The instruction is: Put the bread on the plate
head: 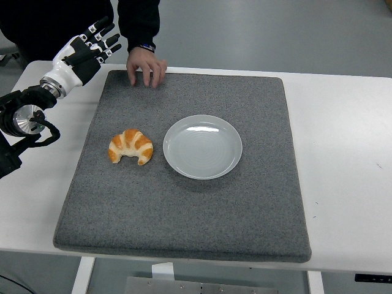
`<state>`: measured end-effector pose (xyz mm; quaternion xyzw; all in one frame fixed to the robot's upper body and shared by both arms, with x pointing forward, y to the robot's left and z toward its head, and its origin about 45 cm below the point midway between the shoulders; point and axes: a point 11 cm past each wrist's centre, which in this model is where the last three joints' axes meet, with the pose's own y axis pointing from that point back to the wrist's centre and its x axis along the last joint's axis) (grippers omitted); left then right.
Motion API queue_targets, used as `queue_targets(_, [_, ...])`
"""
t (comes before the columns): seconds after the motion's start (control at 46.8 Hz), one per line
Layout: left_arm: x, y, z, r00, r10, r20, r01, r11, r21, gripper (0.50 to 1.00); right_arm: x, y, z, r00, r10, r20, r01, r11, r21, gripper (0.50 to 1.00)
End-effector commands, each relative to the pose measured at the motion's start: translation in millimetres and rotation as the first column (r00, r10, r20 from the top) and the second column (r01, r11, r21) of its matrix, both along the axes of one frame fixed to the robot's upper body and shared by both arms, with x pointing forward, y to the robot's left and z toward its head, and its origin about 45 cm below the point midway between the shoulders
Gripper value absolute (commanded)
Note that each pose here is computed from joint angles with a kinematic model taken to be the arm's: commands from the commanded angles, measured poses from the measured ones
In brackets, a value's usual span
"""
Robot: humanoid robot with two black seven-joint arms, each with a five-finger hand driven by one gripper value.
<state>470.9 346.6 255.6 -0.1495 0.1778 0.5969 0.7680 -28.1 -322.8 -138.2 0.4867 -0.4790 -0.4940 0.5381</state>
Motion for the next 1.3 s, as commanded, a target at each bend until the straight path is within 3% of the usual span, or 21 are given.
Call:
queue_targets(0.0, [-0.1, 0.2, -0.2, 1.000, 0.000, -0.001, 0.000, 1.000, 0.001, 0.990, -0.1, 0.0, 0.0, 1.000, 0.000, 0.000, 0.000, 1.000, 0.000, 0.930])
queue_targets(1.282, [-3.2, 4.2, 10.4, 1.000, -0.004, -0.002, 0.004, 0.999, 0.034, 0.988, -0.2, 0.1, 0.0, 1.000, 0.001, -0.001, -0.001, 1.000, 0.001, 0.930])
